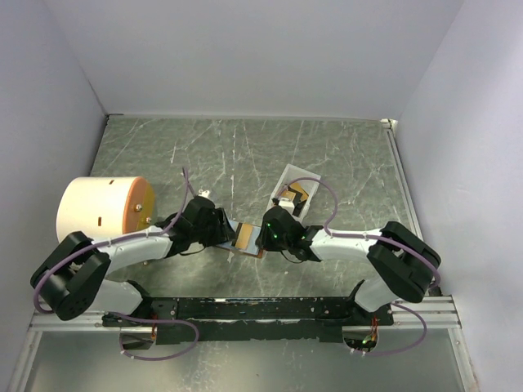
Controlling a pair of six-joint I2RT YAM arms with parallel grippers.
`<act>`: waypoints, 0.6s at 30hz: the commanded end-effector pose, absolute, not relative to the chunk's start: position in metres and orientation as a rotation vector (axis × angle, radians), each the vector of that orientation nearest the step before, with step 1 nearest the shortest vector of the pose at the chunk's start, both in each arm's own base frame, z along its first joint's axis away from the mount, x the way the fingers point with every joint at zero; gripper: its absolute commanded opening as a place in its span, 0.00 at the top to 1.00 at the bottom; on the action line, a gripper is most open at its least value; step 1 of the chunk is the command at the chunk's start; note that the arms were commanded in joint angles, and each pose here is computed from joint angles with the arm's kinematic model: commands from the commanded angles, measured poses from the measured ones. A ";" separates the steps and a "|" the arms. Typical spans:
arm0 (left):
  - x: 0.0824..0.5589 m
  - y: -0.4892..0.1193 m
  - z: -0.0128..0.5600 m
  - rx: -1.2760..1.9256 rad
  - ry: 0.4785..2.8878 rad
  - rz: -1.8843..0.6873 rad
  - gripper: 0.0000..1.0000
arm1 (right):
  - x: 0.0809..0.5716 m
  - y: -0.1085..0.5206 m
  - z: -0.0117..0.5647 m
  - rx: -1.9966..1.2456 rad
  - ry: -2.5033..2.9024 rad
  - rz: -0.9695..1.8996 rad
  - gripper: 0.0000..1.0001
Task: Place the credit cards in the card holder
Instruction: Insert the credit card into the card holder.
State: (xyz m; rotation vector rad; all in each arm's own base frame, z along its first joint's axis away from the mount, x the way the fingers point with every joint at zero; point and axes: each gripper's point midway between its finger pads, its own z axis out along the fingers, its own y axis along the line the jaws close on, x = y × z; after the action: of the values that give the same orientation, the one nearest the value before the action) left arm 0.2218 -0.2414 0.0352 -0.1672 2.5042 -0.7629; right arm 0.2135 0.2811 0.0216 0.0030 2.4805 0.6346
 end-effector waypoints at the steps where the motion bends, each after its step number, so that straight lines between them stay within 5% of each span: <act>1: 0.238 -0.244 0.051 -0.123 2.449 -0.713 0.37 | 0.217 0.279 0.032 -0.002 2.456 0.617 0.72; 18: 0.258 -0.275 0.039 -0.041 2.473 -0.758 0.39 | 0.217 0.280 0.024 0.041 2.462 0.645 0.68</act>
State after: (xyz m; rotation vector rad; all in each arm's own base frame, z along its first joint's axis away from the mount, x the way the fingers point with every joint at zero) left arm 0.2512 -0.2607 0.0318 -0.0815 2.5074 -0.7047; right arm 0.2156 0.2796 0.0283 0.0233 2.4639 0.6388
